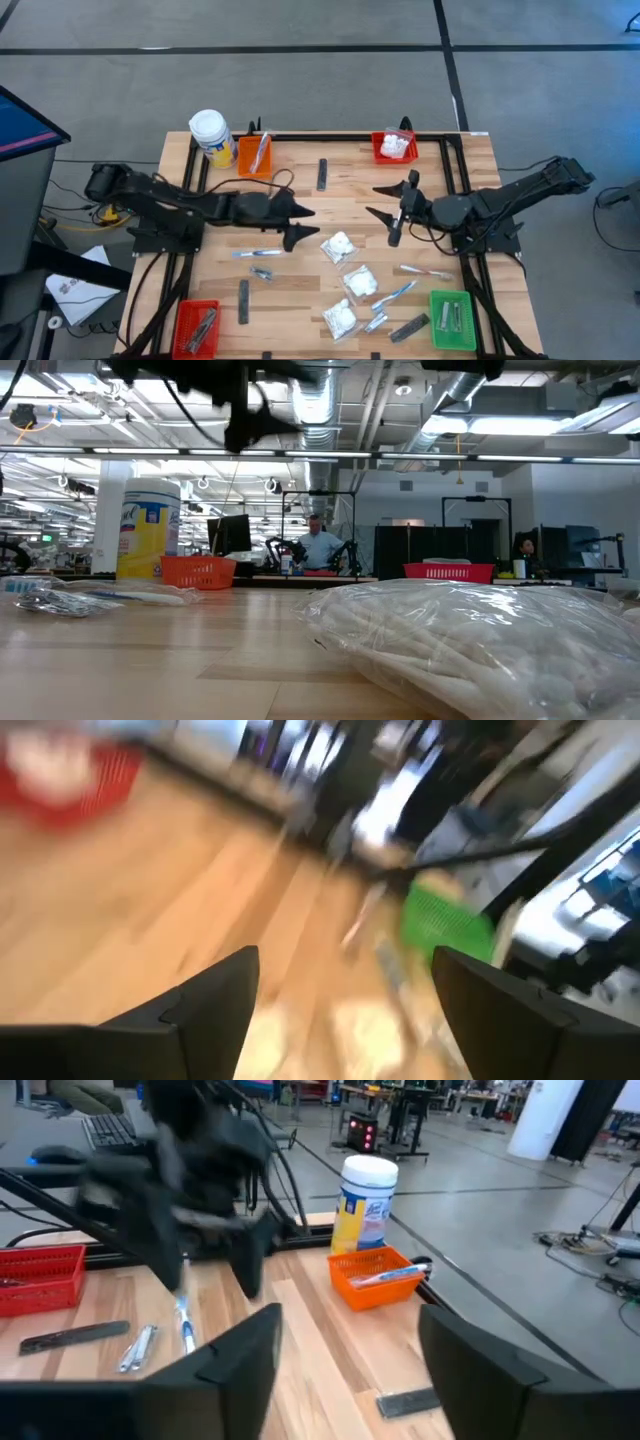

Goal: Pick & Place Travel size toiletries
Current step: Stack the top cotton pack on top of the cotton pack in the red bin

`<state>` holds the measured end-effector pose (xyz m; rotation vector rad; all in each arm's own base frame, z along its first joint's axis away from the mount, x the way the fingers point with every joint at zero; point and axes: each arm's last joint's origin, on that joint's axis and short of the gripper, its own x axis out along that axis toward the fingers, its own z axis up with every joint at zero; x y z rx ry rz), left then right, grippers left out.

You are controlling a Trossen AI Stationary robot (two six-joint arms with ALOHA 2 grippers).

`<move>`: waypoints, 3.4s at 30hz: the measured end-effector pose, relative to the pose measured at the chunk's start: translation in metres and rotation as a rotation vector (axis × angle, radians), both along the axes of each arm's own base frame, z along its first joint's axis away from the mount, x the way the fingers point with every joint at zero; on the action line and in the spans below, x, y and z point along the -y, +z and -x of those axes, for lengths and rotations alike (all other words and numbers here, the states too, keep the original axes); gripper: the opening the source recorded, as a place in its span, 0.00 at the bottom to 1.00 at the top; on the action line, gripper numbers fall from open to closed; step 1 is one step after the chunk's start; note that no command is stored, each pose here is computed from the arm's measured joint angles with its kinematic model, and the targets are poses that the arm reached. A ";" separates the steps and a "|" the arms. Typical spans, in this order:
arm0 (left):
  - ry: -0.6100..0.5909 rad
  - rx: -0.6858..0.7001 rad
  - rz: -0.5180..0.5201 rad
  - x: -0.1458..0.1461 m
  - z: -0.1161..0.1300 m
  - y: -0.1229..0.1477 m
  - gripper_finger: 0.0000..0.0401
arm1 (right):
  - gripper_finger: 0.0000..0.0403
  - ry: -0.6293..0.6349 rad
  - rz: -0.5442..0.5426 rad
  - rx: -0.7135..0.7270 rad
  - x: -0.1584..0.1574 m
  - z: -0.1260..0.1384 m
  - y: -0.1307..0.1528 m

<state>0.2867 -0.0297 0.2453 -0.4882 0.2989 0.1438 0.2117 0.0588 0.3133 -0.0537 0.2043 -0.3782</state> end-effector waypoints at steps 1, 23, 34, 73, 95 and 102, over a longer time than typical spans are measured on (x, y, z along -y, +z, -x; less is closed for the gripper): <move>0.011 -0.050 0.020 -0.004 -0.002 -0.008 0.70 | 0.62 -0.002 -0.004 -0.004 0.000 0.000 -0.001; -0.169 -0.273 0.202 -0.026 -0.086 -0.086 0.57 | 0.72 -0.025 -0.071 -0.026 0.001 0.002 -0.006; -0.037 -0.460 0.180 -0.039 -0.074 -0.097 0.57 | 0.72 -0.032 -0.077 -0.053 0.001 0.003 -0.009; -0.147 -0.504 0.264 -0.044 -0.102 -0.124 0.03 | 0.72 -0.040 -0.080 -0.083 0.002 0.004 -0.012; 0.361 -0.040 -0.386 0.030 -0.032 0.018 0.00 | 0.72 -0.060 -0.096 -0.010 0.002 0.002 -0.006; 0.462 0.133 -0.486 0.045 -0.013 0.022 0.00 | 0.72 -0.053 -0.087 0.020 -0.003 -0.011 -0.009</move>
